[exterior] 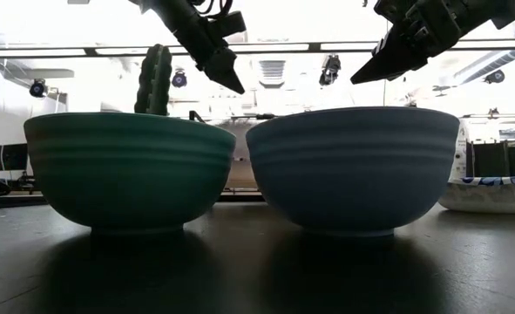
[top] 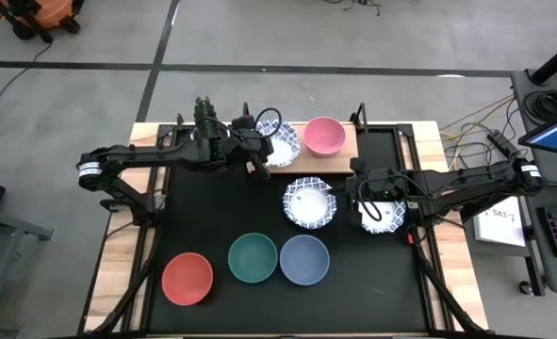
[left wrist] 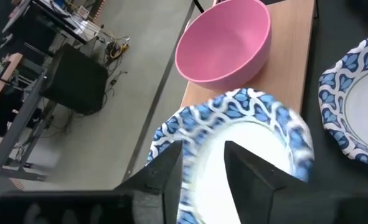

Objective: Place and stack bowls onto a shelf
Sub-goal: Stack the white patterned bowl on top of the white patterned bowl on the shelf, then stack the blue bowl on top of the pink bowl on the shelf

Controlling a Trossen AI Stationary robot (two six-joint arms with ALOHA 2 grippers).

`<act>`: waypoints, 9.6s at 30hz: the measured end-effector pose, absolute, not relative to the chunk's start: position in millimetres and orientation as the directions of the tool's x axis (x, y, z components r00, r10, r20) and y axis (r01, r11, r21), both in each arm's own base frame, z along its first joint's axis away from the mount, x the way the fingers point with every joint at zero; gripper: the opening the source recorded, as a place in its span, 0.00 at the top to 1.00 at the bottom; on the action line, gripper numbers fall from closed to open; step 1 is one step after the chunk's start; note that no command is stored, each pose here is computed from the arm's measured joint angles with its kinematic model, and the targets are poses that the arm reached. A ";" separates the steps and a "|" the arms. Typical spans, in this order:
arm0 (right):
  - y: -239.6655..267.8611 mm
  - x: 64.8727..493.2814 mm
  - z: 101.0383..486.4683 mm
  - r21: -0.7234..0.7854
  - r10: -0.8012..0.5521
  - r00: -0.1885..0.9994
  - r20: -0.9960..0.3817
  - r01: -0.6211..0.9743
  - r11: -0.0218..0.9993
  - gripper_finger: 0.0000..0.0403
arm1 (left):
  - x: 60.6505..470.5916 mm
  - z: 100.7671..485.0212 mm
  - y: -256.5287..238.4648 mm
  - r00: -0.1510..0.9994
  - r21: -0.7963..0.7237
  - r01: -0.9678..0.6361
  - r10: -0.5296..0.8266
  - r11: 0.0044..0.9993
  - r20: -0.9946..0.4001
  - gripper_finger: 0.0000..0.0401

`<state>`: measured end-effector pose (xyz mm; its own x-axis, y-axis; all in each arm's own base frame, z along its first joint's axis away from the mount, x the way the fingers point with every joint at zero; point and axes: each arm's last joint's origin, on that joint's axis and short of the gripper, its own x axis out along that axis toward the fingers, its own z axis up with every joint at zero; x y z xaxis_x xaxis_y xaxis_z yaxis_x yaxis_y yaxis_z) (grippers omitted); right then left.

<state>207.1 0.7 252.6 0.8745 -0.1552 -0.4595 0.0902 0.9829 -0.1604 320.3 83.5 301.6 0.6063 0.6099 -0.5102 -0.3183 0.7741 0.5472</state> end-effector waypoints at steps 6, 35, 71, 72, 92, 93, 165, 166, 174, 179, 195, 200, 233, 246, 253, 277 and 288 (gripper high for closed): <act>0.7 207.1 252.6 -0.160 -0.155 0.874 -0.460 0.090 0.983 0.98 | 320.9 305.2 83.4 0.611 0.515 -0.355 0.611 0.780 -0.504 0.68; 0.7 206.9 251.8 -0.162 -0.155 0.873 -0.462 0.089 0.983 0.98 | 348.1 238.1 86.7 0.542 0.423 -0.232 0.477 0.876 -0.692 0.86; 1.9 213.0 240.2 0.142 -0.148 0.851 -0.505 0.251 0.958 0.98 | 305.1 304.7 25.7 0.686 0.339 -0.206 0.382 0.918 -0.619 0.86; 2.2 213.4 239.2 0.174 -0.139 0.847 -0.512 0.262 0.949 0.98 | 299.7 306.9 18.6 0.701 0.330 -0.190 0.364 0.924 -0.613 0.86; 32.3 245.6 291.7 0.376 0.044 0.624 -0.780 0.411 0.831 0.98 | 241.6 306.4 -16.8 0.798 0.354 -0.066 0.262 0.933 -0.542 0.86; 35.6 249.1 294.0 0.373 0.048 0.597 -0.801 0.434 0.820 0.98 | 240.9 305.1 -16.7 0.796 0.355 -0.064 0.262 0.933 -0.546 0.86; 107.0 312.7 241.4 0.345 0.191 0.290 -0.938 0.830 0.439 0.98 | 234.8 278.8 -16.1 0.751 0.401 -0.006 0.269 0.916 -0.604 0.86; 106.1 309.7 248.3 0.367 0.202 0.308 -0.930 0.822 0.435 0.98 | 234.9 278.9 -16.1 0.751 0.403 -0.004 0.269 0.915 -0.603 0.86; 67.8 285.3 304.7 0.515 0.110 0.515 -0.850 0.766 0.384 0.98 | 235.9 280.1 -16.2 0.761 0.412 -0.001 0.268 0.911 -0.591 0.86; 25.0 274.2 327.0 0.553 0.020 0.597 -0.802 0.731 0.399 0.98 | 236.0 280.3 -16.2 0.762 0.423 0.009 0.268 0.906 -0.589 0.86; -125.6 259.0 383.0 0.425 -0.304 0.621 -0.722 0.745 0.514 0.98 | 237.5 282.1 -15.5 0.775 0.458 0.029 0.270 0.888 -0.571 0.86; -159.6 258.4 383.8 0.302 -0.303 0.489 -0.818 0.814 0.496 0.98 | 237.5 282.1 -15.5 0.775 0.461 0.031 0.270 0.887 -0.572 0.86; -249.6 253.1 354.1 0.070 -0.232 0.193 -0.953 0.889 0.452 0.92 | 237.2 281.9 -15.4 0.773 0.461 0.033 0.270 0.887 -0.574 0.86; -247.2 249.1 359.8 0.037 -0.285 0.177 -0.942 0.899 0.437 0.72 | 237.3 281.9 -15.4 0.774 0.461 0.032 0.270 0.887 -0.573 0.86; -245.8 250.1 369.5 0.054 -0.330 0.224 -0.917 0.890 0.453 0.81 | 237.3 281.9 -15.4 0.774 0.461 0.032 0.270 0.887 -0.573 0.86; -249.1 261.5 326.0 0.022 -0.293 0.187 -0.938 0.872 0.489 0.98 | 237.3 281.9 -15.4 0.773 0.462 0.033 0.270 0.886 -0.573 0.86; -249.3 265.3 304.0 -0.027 -0.297 0.142 -0.944 0.865 0.500 0.98 | 237.2 281.9 -15.4 0.773 0.461 0.032 0.270 0.887 -0.573 0.86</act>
